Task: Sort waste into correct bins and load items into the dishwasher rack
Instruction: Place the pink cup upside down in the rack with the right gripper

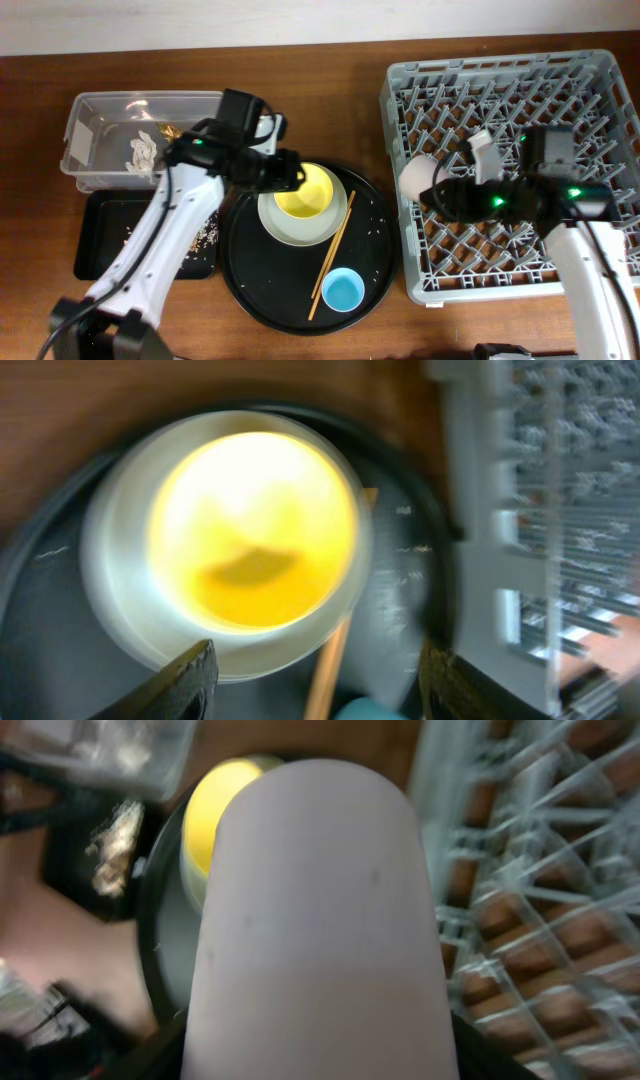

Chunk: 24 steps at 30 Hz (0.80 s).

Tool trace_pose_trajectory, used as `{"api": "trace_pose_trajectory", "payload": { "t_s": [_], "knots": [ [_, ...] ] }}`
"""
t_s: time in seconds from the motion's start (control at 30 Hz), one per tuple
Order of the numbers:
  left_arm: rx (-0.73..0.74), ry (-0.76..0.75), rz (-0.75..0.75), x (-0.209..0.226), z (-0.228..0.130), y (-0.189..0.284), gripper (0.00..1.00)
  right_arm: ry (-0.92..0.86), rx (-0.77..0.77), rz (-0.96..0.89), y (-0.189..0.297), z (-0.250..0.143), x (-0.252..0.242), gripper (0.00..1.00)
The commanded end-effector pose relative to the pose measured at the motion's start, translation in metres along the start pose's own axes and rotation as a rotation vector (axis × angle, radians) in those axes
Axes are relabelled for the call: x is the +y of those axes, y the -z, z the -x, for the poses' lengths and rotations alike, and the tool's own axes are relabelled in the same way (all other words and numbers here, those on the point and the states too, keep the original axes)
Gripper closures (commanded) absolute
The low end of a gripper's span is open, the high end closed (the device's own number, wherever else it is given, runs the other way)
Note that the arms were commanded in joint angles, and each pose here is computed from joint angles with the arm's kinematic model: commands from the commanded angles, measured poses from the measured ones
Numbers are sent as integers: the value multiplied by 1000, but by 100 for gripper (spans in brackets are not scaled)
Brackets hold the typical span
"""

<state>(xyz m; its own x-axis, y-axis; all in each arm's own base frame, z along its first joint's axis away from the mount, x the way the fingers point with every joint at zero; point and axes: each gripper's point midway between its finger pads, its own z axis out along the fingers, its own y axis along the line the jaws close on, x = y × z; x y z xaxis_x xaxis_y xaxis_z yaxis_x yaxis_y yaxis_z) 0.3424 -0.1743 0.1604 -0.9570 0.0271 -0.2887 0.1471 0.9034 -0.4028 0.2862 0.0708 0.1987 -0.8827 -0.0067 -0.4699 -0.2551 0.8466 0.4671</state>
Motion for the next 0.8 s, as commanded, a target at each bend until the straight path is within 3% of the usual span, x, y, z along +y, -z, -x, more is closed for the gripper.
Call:
{"api": "trace_pose_trajectory", "payload": {
  "t_s": [0.0, 0.13, 0.4, 0.43, 0.47, 0.5, 0.6, 0.77],
  "knots": [
    [-123, -18, 190, 32, 7, 45, 36, -73, -6, -386, 57, 11, -35, 52],
    [-125, -17, 197, 33, 6, 48, 35, -204, 90, -593, 73, -10, -67, 61],
    [-120, -16, 198, 33, 5, 48, 35, -416, 342, -577, 24, -32, -135, 61],
    [-120, -16, 198, 33, 4, 48, 35, -423, 363, -575, 19, -35, -138, 42],
    [-119, -16, 198, 33, 4, 48, 34, -428, 373, -572, 17, -36, -140, 16],
    [-119, -16, 196, 33, 4, 48, 30, -430, 373, -562, 16, -36, -138, 1],
    [-78, -59, 135, 20, -4, 44, 29, -441, 388, -538, 23, -38, -127, 1],
    [110, -275, 75, -33, -60, 21, 29, -379, 211, -463, 55, -18, -86, 1]
  ]
}}
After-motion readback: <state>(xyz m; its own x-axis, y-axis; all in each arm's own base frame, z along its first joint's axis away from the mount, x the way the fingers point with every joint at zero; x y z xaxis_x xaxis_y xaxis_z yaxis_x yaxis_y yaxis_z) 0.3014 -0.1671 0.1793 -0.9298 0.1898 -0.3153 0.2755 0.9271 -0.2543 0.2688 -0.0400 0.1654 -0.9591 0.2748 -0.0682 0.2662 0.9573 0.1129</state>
